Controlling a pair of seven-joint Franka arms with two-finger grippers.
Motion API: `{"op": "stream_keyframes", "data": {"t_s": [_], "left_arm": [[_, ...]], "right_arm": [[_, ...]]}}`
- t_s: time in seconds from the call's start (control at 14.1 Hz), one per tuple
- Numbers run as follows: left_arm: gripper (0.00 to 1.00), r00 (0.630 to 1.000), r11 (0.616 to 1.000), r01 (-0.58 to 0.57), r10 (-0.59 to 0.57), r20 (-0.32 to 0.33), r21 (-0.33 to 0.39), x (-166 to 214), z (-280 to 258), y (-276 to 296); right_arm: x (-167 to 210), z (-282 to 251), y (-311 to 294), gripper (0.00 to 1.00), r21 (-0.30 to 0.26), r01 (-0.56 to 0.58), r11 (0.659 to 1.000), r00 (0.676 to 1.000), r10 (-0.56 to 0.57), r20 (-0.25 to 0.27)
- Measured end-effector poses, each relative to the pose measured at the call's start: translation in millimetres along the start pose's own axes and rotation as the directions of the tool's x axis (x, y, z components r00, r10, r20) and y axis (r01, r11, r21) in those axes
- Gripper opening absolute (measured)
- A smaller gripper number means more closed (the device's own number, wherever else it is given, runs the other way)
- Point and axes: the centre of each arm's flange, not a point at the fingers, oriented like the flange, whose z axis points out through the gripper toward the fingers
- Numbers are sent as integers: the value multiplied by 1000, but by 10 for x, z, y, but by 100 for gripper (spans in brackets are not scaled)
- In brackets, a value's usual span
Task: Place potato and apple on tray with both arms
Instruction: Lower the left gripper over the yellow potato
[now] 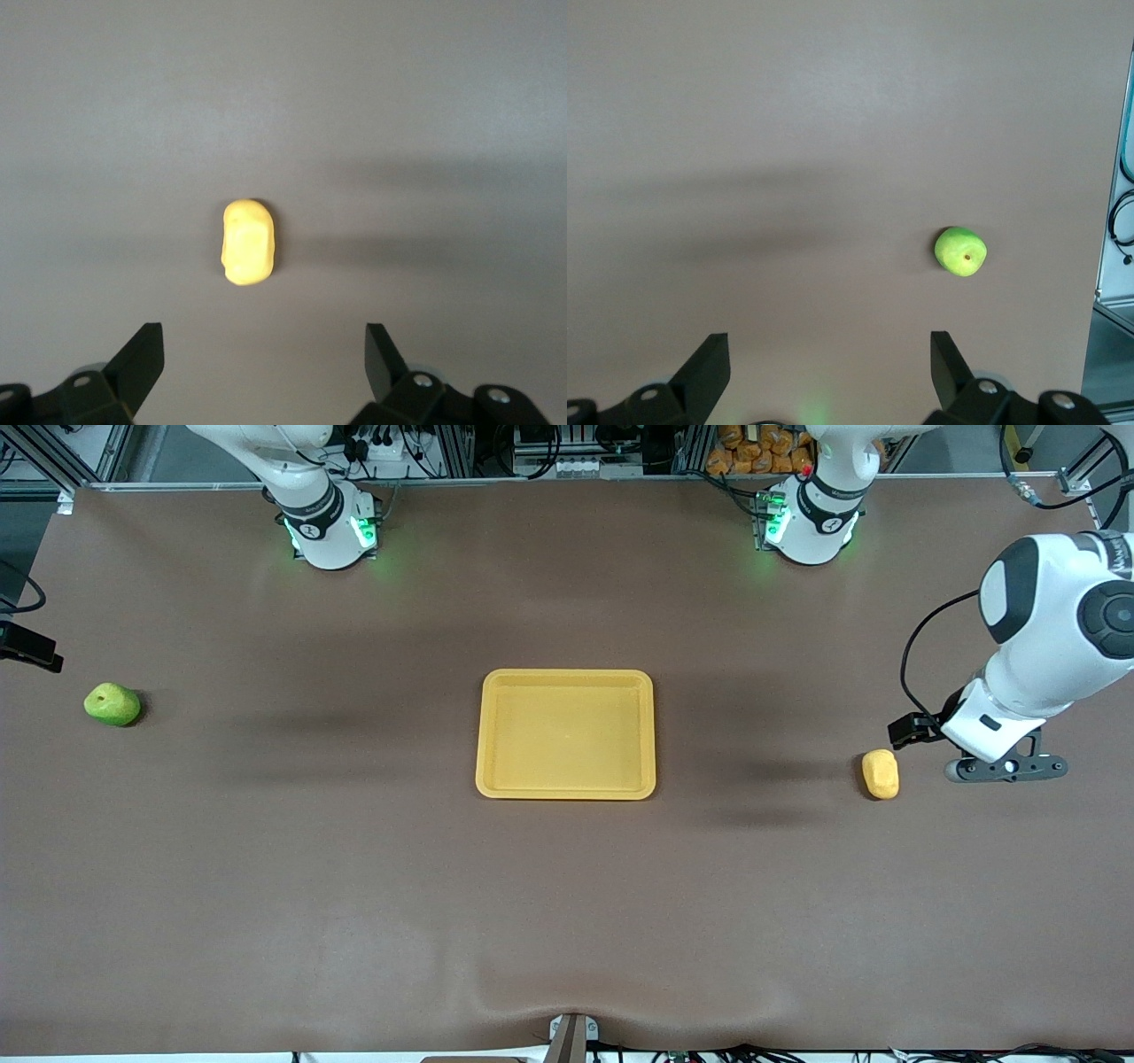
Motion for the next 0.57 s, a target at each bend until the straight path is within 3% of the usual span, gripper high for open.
{"op": "stream_keyframes", "data": {"t_s": [0.57], "left_arm": [[100,999,999,28,-29,-29,-27,9,818,-190]], "right_arm": [[145,247,503,100,5,-82,997,996,82,-34]]}}
